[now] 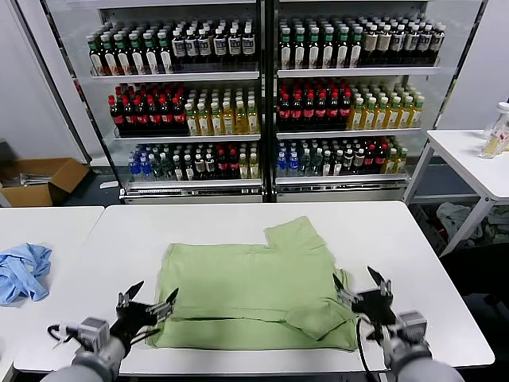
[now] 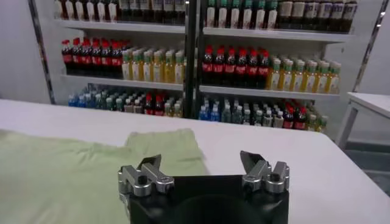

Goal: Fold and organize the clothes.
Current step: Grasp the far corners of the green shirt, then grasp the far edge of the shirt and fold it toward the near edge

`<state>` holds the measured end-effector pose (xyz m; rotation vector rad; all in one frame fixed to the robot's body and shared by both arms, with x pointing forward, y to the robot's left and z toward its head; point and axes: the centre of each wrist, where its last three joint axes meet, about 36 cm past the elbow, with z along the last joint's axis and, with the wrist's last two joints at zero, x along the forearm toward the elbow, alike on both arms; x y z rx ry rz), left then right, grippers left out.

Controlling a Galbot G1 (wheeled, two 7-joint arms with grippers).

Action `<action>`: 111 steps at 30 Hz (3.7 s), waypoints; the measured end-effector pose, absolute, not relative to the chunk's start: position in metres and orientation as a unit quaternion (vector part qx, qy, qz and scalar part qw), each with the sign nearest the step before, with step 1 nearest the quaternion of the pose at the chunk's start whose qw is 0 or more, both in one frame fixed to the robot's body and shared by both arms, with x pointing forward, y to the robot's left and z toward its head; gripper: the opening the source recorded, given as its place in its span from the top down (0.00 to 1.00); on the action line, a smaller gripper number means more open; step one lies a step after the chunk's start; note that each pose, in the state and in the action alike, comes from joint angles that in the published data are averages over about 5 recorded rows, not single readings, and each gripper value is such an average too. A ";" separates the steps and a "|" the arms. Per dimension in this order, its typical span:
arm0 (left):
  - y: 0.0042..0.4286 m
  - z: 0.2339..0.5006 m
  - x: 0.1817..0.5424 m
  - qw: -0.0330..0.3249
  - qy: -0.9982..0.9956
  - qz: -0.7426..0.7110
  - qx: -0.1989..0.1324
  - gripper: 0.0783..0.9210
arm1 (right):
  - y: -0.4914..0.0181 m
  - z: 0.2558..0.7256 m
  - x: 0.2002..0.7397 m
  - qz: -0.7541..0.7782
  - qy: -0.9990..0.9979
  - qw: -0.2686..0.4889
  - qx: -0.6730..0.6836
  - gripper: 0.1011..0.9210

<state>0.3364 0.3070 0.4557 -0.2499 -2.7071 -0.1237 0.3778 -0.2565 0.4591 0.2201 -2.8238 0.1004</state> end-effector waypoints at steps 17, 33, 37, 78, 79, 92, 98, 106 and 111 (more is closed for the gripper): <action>0.332 0.421 0.457 0.222 -0.969 -0.046 -0.102 0.12 | -0.220 0.443 0.524 0.016 -0.980 0.183 0.081 0.12; 0.363 0.394 0.523 0.254 -0.962 -0.035 -0.098 0.12 | -0.193 0.415 0.606 0.016 -0.976 0.205 0.064 0.12; 0.371 0.388 0.531 0.260 -0.960 -0.031 -0.098 0.12 | -0.187 0.406 0.619 0.017 -0.976 0.211 0.058 0.12; 0.390 0.368 0.534 0.268 -0.951 -0.012 -0.155 0.91 | -0.174 0.366 0.641 0.014 -0.968 0.246 0.051 0.92; 0.390 0.368 0.534 0.267 -0.951 -0.012 -0.156 0.94 | -0.175 0.366 0.641 0.015 -0.968 0.246 0.051 0.94; 0.395 0.386 0.518 0.224 -0.962 -0.001 -0.152 0.99 | -0.198 0.396 0.598 -0.012 -0.974 0.215 0.066 0.99; 0.394 0.394 0.494 0.205 -0.966 0.001 -0.156 0.99 | -0.219 0.419 0.551 -0.027 -0.978 0.192 0.076 0.99; 0.392 0.394 0.460 0.192 -0.968 0.000 -0.160 0.99 | -0.234 0.437 0.481 -0.026 -0.980 0.173 0.092 0.99; 0.388 0.390 0.442 0.190 -0.968 0.004 -0.163 0.99 | -0.237 0.448 0.443 -0.023 -0.981 0.165 0.101 0.99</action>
